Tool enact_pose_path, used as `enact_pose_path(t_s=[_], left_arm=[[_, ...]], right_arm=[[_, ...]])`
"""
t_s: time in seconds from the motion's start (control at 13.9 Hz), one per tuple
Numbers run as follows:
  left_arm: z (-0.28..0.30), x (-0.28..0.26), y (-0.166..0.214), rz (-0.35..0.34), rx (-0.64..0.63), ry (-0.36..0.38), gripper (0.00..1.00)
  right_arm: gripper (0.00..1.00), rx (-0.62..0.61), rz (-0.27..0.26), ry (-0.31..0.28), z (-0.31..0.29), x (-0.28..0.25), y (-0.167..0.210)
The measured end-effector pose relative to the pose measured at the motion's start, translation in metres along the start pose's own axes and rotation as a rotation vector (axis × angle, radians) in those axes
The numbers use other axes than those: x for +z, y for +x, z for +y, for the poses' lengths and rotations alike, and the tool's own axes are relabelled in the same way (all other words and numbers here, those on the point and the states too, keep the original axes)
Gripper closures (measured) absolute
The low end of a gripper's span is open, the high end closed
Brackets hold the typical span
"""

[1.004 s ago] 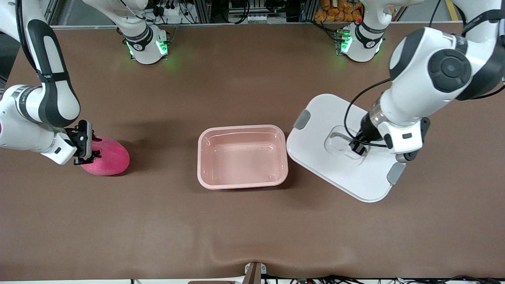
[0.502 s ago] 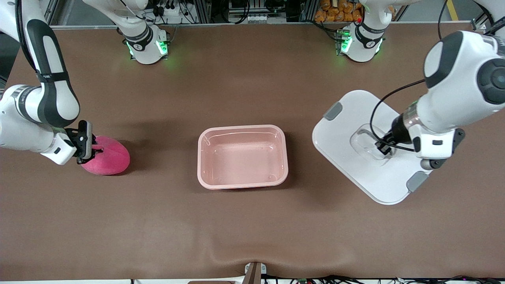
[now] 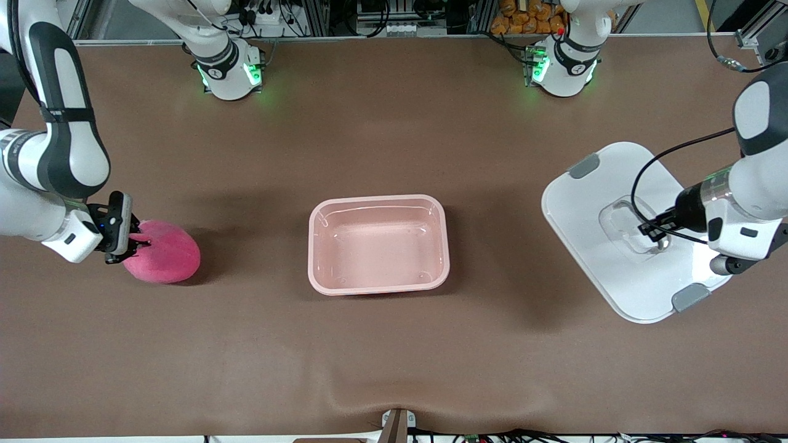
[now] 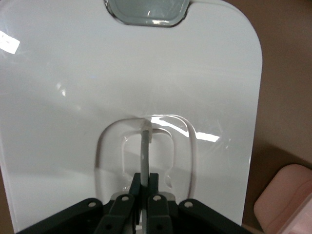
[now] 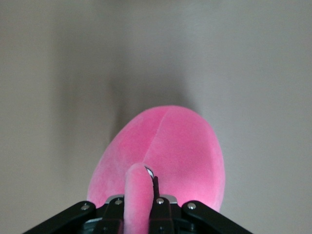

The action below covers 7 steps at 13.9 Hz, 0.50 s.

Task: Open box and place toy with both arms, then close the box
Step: 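Grasp the pink plush toy with the right gripper and lift it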

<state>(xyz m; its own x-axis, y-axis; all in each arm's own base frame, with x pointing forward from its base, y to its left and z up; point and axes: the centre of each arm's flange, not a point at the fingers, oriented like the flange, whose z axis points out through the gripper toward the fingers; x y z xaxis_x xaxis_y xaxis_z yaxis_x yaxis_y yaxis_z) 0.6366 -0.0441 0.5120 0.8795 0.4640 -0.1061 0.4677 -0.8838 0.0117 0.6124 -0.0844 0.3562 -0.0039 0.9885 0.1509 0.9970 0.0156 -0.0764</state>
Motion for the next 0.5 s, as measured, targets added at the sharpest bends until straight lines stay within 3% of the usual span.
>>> enact_pose_path(t_s=[0.5], left_arm=[[-0.018,0.002,0.011,-0.005,0.089,-0.001,0.93]], right_arm=[[0.89,0.240,0.011,0.027,0.004,-0.033,0.023]])
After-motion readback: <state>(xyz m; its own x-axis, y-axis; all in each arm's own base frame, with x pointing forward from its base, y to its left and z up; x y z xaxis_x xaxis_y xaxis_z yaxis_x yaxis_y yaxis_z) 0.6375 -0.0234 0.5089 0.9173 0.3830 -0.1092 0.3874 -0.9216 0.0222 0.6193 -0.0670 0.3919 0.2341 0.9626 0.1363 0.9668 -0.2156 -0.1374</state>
